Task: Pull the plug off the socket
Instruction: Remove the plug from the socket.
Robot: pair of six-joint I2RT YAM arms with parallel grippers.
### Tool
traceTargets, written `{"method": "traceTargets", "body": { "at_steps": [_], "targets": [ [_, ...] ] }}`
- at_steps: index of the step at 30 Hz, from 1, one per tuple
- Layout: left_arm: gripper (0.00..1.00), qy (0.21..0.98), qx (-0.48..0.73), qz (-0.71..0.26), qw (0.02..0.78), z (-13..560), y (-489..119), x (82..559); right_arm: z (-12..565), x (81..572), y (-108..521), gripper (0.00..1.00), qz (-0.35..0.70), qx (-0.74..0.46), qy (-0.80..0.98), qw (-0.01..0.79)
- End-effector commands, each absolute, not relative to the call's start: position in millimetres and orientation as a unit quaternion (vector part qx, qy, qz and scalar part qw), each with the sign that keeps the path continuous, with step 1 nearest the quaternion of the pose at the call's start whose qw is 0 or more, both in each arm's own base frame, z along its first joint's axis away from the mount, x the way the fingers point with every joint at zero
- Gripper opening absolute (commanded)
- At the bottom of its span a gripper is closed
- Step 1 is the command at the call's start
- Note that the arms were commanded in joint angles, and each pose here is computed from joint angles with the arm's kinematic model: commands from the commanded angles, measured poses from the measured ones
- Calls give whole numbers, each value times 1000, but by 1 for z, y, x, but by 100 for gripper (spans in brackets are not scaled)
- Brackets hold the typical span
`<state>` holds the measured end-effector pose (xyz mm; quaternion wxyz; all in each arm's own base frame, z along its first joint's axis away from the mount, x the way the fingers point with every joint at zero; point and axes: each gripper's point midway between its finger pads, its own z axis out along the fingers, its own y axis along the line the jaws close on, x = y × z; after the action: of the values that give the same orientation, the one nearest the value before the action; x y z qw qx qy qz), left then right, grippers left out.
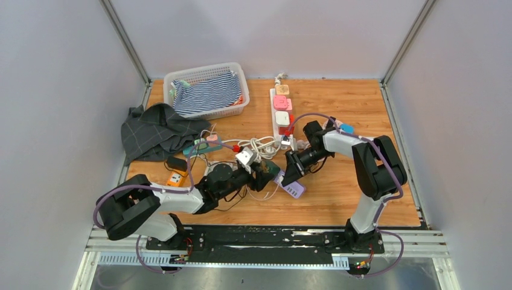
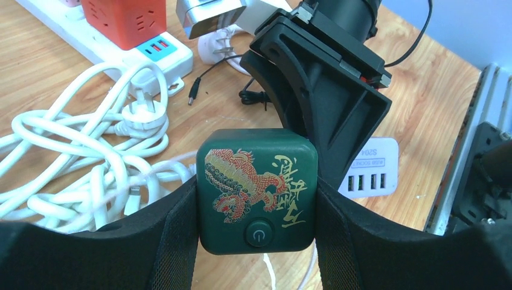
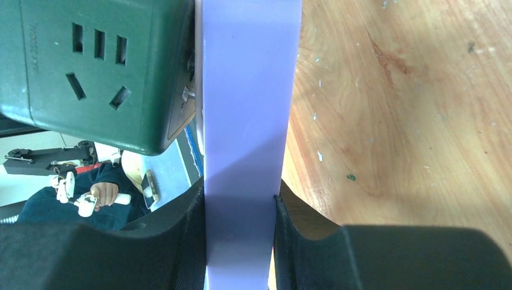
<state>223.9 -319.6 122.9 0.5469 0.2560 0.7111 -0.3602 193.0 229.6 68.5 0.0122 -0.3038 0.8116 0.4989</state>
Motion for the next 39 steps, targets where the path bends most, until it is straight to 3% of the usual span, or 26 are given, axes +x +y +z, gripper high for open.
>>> {"method": "traceTargets", "body": {
  "at_steps": [1,8,15,20,27,39],
  "targets": [
    [0,645,167,-408,625,172,-307,233,79,188,234,0,498,-345,795,28],
    [0,667,132,-400,615,163,-304,241,76,188,234,0,493,-349,797,26],
    [0,709,156,-263,636,151,-303,255,71,186,234,0,479,-356,802,23],
    [0,719,145,-238,637,147,-294,256,67,189,232,0,467,-355,810,23],
    [0,722,105,-332,598,161,-301,241,66,189,232,0,466,-355,810,22],
    [0,725,61,-336,598,175,-278,236,70,186,234,0,481,-352,802,21]
  ]
}}
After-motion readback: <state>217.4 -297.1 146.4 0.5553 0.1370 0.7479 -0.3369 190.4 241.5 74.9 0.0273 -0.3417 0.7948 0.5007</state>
